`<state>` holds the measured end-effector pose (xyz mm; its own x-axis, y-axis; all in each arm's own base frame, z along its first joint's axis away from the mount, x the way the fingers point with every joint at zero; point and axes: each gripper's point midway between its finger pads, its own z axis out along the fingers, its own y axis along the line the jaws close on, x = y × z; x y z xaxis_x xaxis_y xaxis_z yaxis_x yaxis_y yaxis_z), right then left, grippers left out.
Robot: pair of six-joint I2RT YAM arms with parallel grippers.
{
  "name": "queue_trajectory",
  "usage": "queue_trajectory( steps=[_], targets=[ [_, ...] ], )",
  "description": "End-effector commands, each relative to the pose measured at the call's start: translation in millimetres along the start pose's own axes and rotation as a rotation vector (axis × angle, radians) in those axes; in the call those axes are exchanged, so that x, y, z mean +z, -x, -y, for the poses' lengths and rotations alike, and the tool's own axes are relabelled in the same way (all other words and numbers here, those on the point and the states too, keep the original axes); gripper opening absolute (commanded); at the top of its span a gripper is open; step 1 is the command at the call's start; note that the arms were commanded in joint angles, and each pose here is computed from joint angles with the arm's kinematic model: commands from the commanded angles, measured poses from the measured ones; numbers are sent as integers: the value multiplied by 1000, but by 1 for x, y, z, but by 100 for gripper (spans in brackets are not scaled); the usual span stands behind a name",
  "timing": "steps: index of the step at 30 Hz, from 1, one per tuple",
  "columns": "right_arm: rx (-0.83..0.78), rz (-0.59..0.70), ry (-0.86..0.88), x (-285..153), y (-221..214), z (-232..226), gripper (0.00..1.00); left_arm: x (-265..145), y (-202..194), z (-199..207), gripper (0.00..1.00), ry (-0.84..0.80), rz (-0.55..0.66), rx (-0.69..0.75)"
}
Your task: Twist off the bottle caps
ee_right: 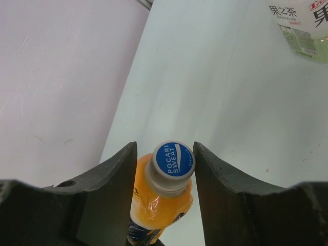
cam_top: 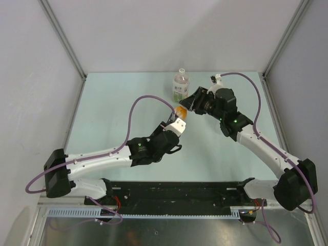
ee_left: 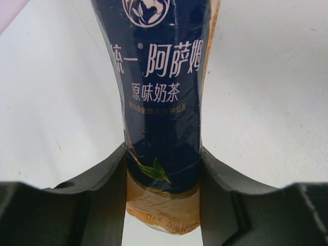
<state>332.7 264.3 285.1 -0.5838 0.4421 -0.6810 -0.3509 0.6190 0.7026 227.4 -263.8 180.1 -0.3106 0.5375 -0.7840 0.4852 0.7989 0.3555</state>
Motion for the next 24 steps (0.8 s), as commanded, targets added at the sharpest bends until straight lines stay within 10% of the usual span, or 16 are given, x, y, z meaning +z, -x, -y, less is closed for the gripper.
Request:
queue_trajectory(
  steps=[1, 9, 15, 24],
  targets=[
    [5, 55, 84, -5, 24, -28, 51, -4, 22, -3, 35, 26, 45, -36],
    [27, 56, 98, -8, 26, -33, 35, -4, 21, -2, 35, 32, 42, -26],
    [35, 104, 79, -13, 32, -30, 4, -6, 18, -2, 35, 43, 43, -13],
    [-11, 170, 180, -27, 35, -41, 0, -6, 15, 1, 34, 20, 42, -8]
  ],
)
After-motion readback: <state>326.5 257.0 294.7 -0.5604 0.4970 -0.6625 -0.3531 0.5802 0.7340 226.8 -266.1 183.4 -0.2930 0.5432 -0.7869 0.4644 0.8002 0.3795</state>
